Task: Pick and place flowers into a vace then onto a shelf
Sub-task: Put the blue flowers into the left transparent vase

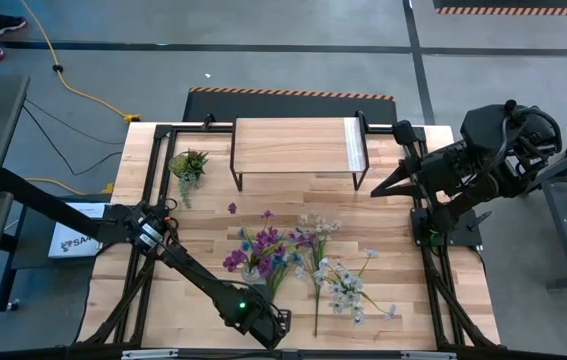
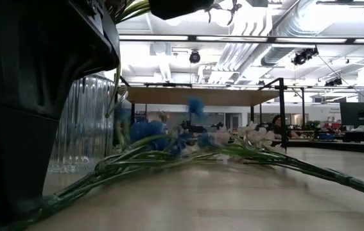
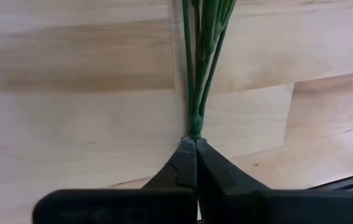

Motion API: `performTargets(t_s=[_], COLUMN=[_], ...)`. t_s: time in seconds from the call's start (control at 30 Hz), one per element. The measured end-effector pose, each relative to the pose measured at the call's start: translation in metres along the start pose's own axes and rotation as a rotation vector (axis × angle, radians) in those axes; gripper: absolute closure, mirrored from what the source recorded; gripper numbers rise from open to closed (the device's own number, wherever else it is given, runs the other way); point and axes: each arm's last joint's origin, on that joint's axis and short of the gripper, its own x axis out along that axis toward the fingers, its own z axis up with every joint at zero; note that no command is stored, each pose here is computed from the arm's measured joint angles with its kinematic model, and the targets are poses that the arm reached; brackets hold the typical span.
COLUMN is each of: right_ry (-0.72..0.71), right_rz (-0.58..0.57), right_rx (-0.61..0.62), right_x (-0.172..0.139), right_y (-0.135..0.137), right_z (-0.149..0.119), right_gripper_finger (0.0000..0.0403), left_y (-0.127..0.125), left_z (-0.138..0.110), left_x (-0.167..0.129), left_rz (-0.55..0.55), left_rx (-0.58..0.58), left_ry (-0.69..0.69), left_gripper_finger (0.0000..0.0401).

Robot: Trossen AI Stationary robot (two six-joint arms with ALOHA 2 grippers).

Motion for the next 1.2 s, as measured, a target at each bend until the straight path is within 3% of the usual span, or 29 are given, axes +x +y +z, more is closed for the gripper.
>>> performTargets(t_s=[0.33, 0.73, 1.2], right_ry=[0.000, 0.000, 0.000], right_rz=[-0.001, 0.000, 0.000], right_rx=[0.000, 0.000, 0.000], right_x=[0.0000, 0.0000, 0.0000], right_y=[0.0000, 0.0000, 0.0000], right_z=[0.0000, 0.0000, 0.0000], right_gripper_finger=[0.0402, 0.0403, 0.0403], left_y=[0.0009, -0.0006, -0.0056], left_z=[0.0004, 0.0005, -0.0012], left_x=[0.0003, 0.0018, -0.0017], left_rz=[0.011, -0.047, -0.069], left_rx=[-0.002, -0.024, -0.009], left_ry=[-0.003, -0.060, -0.056], left_gripper_finger=[0.0372, 0.0321, 0.0325])
